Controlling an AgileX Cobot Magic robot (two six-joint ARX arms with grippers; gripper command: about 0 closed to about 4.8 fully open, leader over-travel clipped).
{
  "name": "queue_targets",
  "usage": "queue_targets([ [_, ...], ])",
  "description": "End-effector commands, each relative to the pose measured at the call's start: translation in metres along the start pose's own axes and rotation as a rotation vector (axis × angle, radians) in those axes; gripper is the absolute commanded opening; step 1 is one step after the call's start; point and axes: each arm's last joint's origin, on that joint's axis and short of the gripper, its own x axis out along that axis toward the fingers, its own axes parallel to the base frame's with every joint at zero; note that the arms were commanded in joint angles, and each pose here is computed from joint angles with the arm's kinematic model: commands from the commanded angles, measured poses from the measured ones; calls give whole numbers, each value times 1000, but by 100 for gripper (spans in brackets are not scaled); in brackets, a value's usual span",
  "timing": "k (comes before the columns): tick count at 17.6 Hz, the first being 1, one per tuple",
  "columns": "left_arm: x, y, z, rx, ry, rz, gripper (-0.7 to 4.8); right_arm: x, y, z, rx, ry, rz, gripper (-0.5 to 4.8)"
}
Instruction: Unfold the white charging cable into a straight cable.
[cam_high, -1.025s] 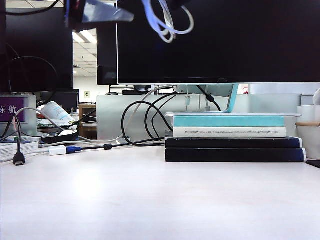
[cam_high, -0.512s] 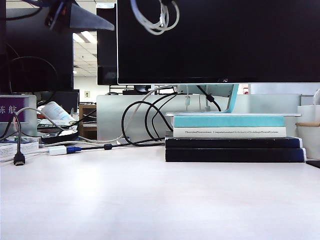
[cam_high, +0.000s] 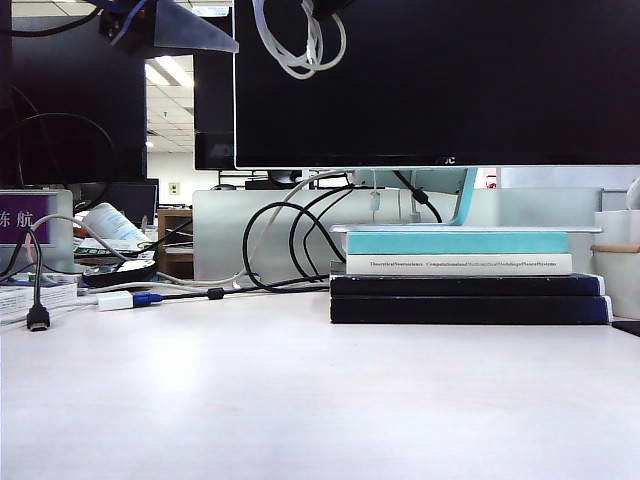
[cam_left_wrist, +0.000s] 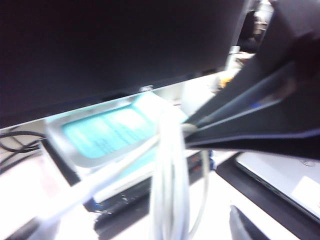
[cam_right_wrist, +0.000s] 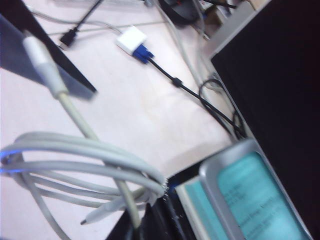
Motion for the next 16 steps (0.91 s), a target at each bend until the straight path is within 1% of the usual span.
queue_targets([
  [1, -1, 0, 4, 10, -31, 9, 479, -3, -1, 3, 6, -24, -17, -1],
  [2, 0, -1, 5, 11, -36, 1, 443, -3, -1, 3, 6, -24, -17, -1],
  [4, 0, -1, 7, 13, -54, -2, 397, -3, -1, 4, 6, -32, -19, -1],
  [6, 0, -1, 6, 13, -52, -19, 222, -3, -2, 6, 8, -46, -25, -1],
  [8, 0, -2, 7, 11, -58, -29, 200, -3, -3, 7, 24, -59, -27, -1],
  [9, 1, -2, 7, 11, -59, -28, 180, -3, -3, 7, 32, -63, -28, -1],
  [11, 1, -2, 7, 12, -63, -29, 171, -3, -2, 7, 35, -60, -25, -1],
  [12, 1, -2, 8, 13, -68, -29, 150, -3, -2, 7, 41, -62, -20, -1],
  [13, 1, -2, 9, 17, -79, -32, 108, -3, -1, 7, 59, -73, 4, -1],
  [15, 1, -2, 9, 19, -84, -40, 98, -3, -1, 7, 64, -72, 6, -1],
  [16, 1, -2, 9, 22, -84, -40, 68, -3, -1, 7, 64, -70, 7, -1],
])
